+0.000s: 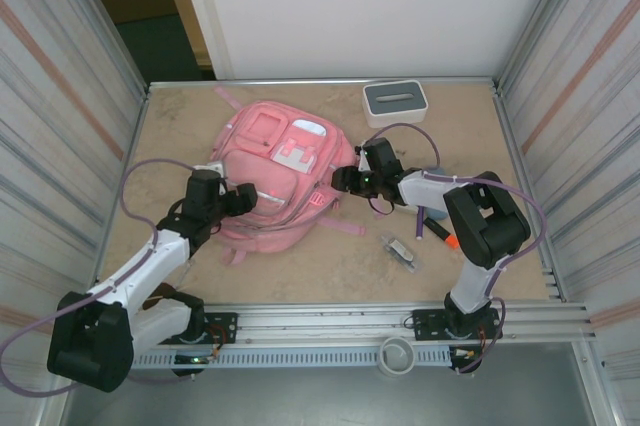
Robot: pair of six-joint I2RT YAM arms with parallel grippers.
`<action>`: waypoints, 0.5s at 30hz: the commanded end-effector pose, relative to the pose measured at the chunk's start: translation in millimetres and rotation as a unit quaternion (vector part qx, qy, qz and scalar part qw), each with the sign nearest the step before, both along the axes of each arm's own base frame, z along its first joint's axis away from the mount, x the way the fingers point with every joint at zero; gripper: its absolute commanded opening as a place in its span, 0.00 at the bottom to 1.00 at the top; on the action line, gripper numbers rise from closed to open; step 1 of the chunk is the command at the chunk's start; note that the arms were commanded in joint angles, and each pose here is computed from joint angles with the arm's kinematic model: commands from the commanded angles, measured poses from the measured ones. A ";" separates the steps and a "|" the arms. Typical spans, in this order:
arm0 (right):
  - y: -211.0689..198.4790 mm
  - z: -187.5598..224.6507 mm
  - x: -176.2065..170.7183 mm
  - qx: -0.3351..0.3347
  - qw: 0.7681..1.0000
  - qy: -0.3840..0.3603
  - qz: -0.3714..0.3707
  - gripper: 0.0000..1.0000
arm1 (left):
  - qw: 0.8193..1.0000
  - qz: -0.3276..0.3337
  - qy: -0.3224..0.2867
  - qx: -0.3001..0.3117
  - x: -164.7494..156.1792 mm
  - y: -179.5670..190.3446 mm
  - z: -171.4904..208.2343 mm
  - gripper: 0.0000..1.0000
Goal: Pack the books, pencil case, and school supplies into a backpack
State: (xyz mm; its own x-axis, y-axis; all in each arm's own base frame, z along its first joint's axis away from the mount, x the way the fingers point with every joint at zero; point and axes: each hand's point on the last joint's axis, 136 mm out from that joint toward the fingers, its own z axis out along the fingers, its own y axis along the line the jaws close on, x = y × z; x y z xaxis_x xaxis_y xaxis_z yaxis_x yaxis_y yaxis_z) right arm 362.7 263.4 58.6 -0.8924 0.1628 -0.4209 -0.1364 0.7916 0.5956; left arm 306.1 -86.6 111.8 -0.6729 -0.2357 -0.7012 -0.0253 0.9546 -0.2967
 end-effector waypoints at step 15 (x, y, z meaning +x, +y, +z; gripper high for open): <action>9.7 -3.6 -11.3 -0.013 1.000 -0.010 0.006 0.36 | 0.999 -0.006 0.039 -0.028 6.5 -9.6 -21.7 0.83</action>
